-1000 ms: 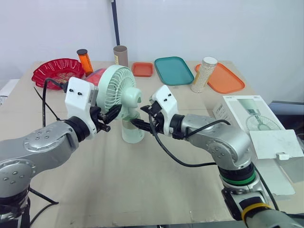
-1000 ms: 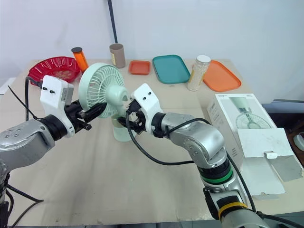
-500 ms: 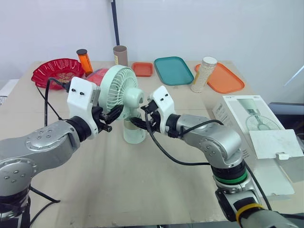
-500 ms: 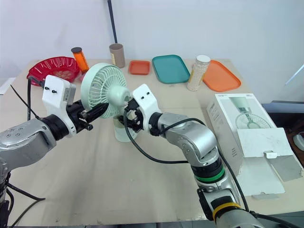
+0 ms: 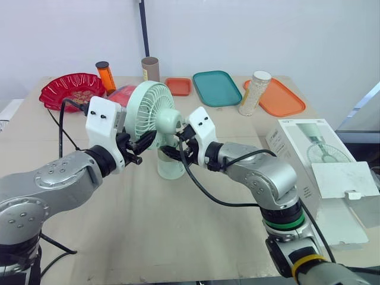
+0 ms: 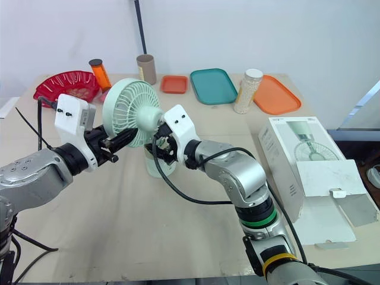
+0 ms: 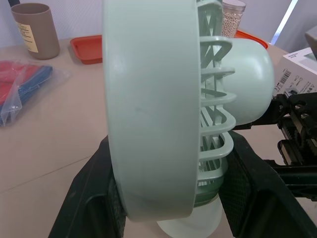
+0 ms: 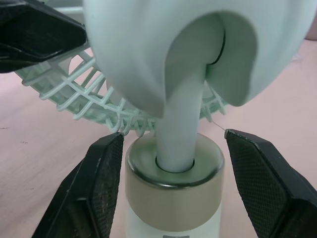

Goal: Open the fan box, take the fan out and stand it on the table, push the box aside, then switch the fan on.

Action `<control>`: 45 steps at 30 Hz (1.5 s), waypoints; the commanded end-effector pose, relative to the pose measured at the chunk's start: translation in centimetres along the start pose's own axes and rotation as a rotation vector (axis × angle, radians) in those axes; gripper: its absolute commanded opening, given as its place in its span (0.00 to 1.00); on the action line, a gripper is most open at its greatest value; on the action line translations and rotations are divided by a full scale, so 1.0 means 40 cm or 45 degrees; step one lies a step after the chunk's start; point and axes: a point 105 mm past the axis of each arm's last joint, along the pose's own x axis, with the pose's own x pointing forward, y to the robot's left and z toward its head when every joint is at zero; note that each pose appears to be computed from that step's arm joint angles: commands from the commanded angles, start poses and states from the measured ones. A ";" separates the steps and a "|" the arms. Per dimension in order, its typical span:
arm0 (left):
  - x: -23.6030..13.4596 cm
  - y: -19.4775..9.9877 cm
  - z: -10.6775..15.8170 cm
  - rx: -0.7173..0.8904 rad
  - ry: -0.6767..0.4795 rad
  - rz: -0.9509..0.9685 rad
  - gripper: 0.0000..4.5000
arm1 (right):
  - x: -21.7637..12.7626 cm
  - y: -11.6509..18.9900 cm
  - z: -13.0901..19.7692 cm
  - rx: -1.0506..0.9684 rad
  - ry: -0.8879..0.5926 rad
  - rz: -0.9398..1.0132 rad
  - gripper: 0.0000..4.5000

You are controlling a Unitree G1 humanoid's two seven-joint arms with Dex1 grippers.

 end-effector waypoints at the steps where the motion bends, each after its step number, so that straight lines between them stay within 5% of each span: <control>1: -0.007 -0.015 0.047 0.004 -0.114 -0.027 0.44 | -0.003 0.011 0.037 -0.039 -0.075 0.018 0.74; 6: -0.006 -0.017 0.045 0.011 -0.102 -0.035 0.44 | -0.002 0.010 0.034 -0.045 -0.069 0.011 0.40; 18: -0.005 -0.022 0.043 0.023 -0.081 -0.062 0.44 | 0.002 0.017 0.033 -0.050 -0.073 0.023 0.40; 19: -0.005 -0.022 0.043 0.022 -0.081 -0.063 0.44 | 0.002 0.016 0.032 -0.051 -0.072 0.022 0.29; 45: -0.012 0.002 0.059 0.059 -0.108 -0.012 0.44 | 0.004 0.029 0.027 -0.035 -0.071 0.052 0.29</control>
